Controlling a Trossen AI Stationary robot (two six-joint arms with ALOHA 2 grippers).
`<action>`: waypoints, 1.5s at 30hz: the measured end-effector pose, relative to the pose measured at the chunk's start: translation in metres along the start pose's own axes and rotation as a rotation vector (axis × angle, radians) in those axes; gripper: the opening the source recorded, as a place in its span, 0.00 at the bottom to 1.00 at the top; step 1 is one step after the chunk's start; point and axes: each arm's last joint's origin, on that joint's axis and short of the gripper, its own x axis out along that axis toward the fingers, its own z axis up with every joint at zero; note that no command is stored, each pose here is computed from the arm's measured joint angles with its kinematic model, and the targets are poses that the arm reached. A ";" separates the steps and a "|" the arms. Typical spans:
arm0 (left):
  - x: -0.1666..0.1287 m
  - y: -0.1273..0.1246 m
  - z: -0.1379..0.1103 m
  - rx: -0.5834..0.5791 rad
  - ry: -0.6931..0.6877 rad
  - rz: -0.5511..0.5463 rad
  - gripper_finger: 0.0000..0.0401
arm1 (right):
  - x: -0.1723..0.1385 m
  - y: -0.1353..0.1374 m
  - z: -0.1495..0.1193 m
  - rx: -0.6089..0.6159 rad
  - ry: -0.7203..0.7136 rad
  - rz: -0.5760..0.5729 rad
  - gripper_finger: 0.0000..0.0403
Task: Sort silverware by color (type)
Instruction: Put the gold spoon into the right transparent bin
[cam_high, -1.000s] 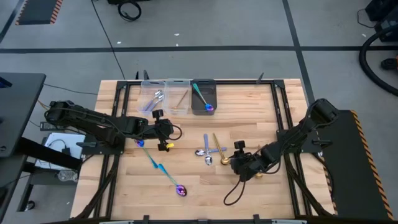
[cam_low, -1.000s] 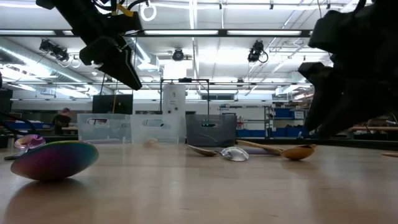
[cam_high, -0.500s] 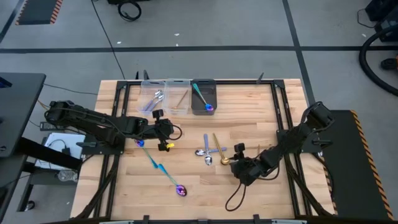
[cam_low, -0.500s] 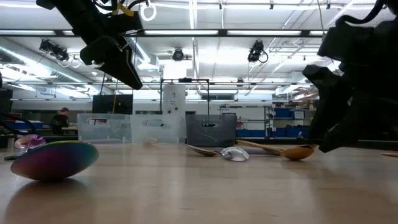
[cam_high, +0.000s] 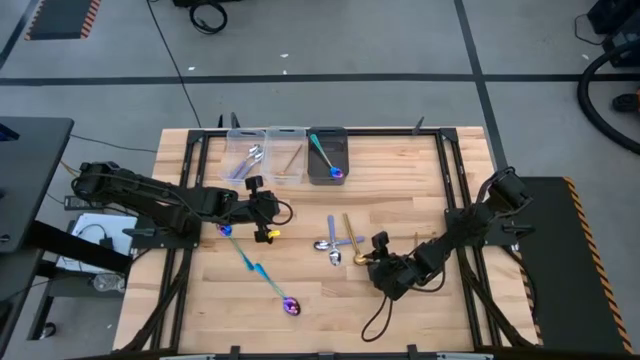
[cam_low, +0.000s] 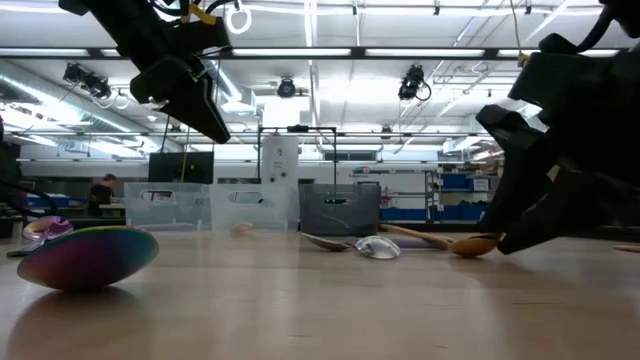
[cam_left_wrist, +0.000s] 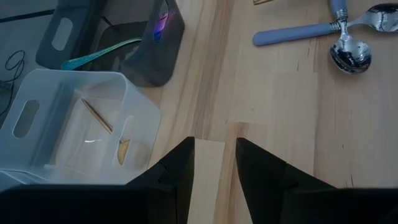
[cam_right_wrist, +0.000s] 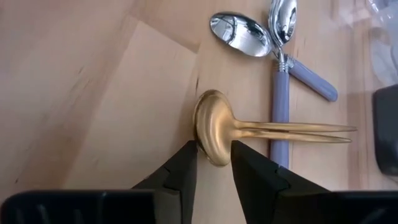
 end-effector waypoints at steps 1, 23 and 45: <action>0.000 0.000 0.000 0.000 0.000 0.000 0.31 | 0.000 0.000 0.000 -0.001 0.000 0.000 0.25; 0.000 0.000 0.000 -0.009 0.000 0.000 0.31 | -0.003 -0.007 0.024 -0.086 -0.046 0.001 0.02; 0.057 -0.041 0.016 0.044 -0.243 -0.242 0.31 | -0.004 -0.028 0.050 -0.031 -0.019 0.116 0.02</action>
